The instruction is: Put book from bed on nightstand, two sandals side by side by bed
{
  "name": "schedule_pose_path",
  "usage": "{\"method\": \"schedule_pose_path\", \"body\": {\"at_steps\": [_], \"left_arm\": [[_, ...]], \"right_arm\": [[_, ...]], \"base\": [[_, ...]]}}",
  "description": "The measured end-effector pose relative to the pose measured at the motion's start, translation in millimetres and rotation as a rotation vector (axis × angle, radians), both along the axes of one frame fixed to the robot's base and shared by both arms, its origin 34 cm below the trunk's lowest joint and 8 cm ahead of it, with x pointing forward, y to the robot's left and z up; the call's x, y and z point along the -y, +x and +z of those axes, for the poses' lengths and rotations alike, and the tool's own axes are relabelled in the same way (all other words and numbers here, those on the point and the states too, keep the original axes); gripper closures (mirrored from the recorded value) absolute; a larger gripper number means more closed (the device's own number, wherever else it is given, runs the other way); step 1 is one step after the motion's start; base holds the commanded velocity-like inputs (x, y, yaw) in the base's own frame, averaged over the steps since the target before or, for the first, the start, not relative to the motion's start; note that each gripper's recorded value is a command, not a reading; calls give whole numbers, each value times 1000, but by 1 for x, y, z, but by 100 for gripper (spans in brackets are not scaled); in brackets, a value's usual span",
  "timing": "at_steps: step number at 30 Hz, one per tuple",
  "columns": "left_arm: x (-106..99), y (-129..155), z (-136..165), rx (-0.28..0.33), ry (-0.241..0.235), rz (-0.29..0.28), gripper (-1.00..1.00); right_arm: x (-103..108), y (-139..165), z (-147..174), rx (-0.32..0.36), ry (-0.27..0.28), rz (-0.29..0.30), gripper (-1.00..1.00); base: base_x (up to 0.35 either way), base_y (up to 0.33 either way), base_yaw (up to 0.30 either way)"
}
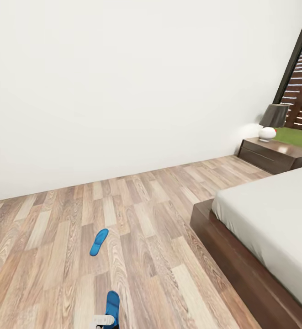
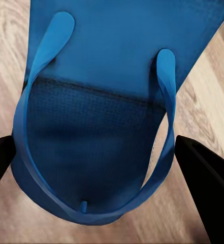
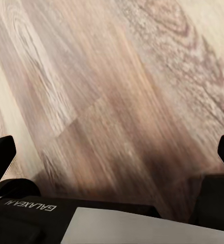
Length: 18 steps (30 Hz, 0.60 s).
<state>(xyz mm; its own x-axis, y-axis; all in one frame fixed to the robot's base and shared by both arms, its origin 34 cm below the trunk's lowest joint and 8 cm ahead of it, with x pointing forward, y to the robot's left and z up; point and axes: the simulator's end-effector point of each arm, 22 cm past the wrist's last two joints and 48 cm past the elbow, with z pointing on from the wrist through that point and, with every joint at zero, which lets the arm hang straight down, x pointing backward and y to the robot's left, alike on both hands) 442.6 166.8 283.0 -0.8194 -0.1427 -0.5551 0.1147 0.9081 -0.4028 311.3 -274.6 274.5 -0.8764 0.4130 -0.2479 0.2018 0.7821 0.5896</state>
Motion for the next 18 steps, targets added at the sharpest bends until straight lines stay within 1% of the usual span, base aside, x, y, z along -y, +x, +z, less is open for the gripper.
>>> {"method": "schedule_pose_path", "body": {"at_steps": [18], "left_arm": [[0,0,0,0,0,0,100]], "right_arm": [[0,0,0,0,0,0,-100]], "base": [[331,0,0]]}}
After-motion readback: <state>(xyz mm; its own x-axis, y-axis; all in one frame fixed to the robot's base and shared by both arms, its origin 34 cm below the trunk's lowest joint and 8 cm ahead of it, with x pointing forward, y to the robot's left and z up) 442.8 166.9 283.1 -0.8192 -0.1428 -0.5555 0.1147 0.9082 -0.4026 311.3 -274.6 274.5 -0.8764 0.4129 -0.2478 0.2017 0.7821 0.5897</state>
